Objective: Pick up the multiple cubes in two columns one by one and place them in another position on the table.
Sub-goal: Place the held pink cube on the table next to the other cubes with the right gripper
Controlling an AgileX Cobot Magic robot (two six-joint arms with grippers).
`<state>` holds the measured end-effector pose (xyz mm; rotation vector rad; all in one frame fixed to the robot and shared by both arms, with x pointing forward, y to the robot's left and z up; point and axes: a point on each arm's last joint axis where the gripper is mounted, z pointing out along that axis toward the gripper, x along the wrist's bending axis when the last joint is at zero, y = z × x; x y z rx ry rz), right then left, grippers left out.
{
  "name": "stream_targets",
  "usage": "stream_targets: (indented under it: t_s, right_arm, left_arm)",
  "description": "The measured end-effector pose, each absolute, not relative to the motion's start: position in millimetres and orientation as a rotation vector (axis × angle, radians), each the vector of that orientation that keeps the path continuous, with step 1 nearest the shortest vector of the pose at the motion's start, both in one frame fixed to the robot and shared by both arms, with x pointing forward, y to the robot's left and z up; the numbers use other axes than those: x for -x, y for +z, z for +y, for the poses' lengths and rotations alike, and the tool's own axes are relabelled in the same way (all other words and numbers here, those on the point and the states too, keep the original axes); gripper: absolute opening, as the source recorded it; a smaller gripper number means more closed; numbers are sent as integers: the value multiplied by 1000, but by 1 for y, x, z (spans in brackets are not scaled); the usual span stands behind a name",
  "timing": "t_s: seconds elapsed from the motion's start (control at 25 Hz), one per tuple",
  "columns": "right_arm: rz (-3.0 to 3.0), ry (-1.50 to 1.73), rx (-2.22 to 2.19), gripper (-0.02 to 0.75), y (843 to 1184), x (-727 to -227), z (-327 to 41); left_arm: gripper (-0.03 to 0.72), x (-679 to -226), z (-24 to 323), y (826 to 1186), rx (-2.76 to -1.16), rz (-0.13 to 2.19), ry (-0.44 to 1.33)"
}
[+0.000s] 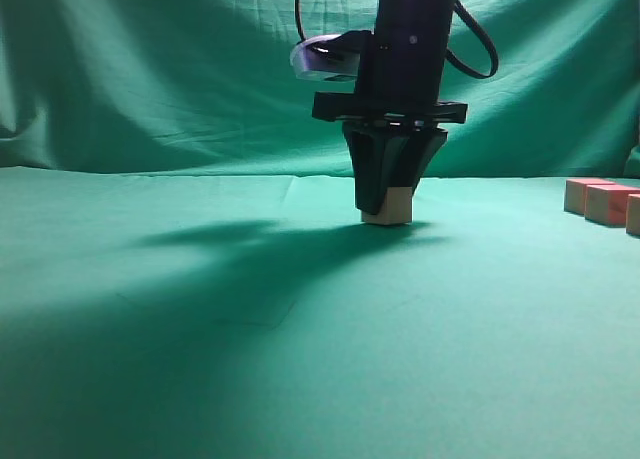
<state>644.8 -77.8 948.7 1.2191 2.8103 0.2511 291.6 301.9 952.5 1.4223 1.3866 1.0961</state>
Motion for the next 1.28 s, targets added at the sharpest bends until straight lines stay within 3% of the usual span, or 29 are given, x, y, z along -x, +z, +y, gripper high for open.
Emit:
stream_targets:
  t_s: [1.0, 1.28]
  right_arm:
    - [2794, 224, -1270, 266, 949, -645, -79]
    - [2806, 188, -1273, 529, 945, -644, -80]
  left_arm:
    - [0, -292, 302, 953, -1422, 1387, 1096]
    - [0, -292, 302, 953, -1422, 1387, 1096]
